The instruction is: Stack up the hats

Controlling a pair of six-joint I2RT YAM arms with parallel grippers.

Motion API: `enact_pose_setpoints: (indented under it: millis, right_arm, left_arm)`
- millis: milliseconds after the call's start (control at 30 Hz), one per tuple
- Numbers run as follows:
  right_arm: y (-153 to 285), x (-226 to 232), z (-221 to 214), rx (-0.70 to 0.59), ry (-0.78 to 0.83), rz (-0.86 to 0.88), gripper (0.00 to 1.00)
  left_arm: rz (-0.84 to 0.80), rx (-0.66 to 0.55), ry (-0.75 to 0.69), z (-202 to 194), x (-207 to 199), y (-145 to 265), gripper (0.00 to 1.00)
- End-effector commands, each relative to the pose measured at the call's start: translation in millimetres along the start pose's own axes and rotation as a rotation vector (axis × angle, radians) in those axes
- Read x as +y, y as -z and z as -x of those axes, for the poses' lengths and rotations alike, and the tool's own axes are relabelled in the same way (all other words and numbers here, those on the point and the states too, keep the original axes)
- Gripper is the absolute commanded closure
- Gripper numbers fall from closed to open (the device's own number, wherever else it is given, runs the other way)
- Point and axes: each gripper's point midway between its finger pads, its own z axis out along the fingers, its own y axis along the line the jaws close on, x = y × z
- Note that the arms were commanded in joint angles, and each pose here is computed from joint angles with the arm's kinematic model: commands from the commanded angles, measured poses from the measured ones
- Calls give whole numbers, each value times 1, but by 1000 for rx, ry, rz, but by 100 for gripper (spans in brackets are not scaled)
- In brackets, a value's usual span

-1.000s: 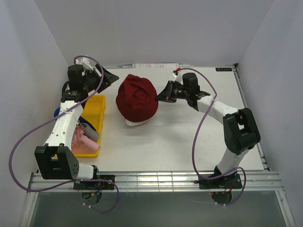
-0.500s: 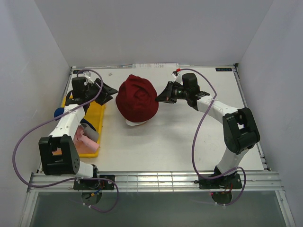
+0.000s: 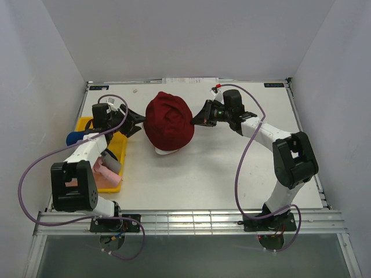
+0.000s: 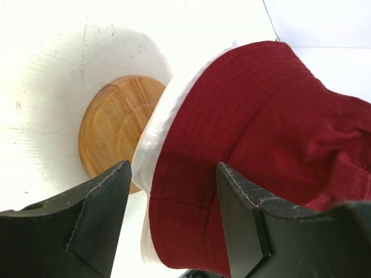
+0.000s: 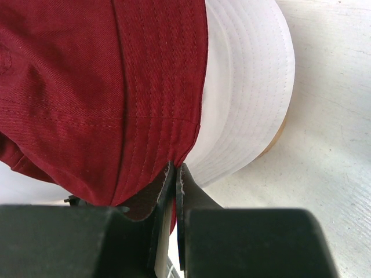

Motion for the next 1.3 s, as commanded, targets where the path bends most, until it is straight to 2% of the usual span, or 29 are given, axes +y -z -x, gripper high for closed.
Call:
enact_pose_setpoints:
  millis: [0, 367, 800, 1067, 1167, 1267]
  right_arm:
    - [0, 4, 8, -10, 24, 6, 92]
    - [2, 4, 7, -11, 21, 3, 92]
    - [3, 4, 7, -18, 19, -3, 92]
    - [5, 5, 7, -20, 20, -4, 92]
    - [4, 4, 7, -18, 20, -5, 92]
    - [4, 4, 6, -17, 19, -6, 92]
  left_arm:
    - [-67, -6, -2, -2, -11, 3, 30]
    - [-169, -9, 102, -17, -15, 8, 37]
    - [-223, -5, 136, -21, -24, 14, 46]
    - [-217, -1, 151, -24, -19, 12, 55]
    - [-207, -4, 153, -25, -15, 11, 56]
    - [-200, 0, 153, -27, -11, 10, 46]
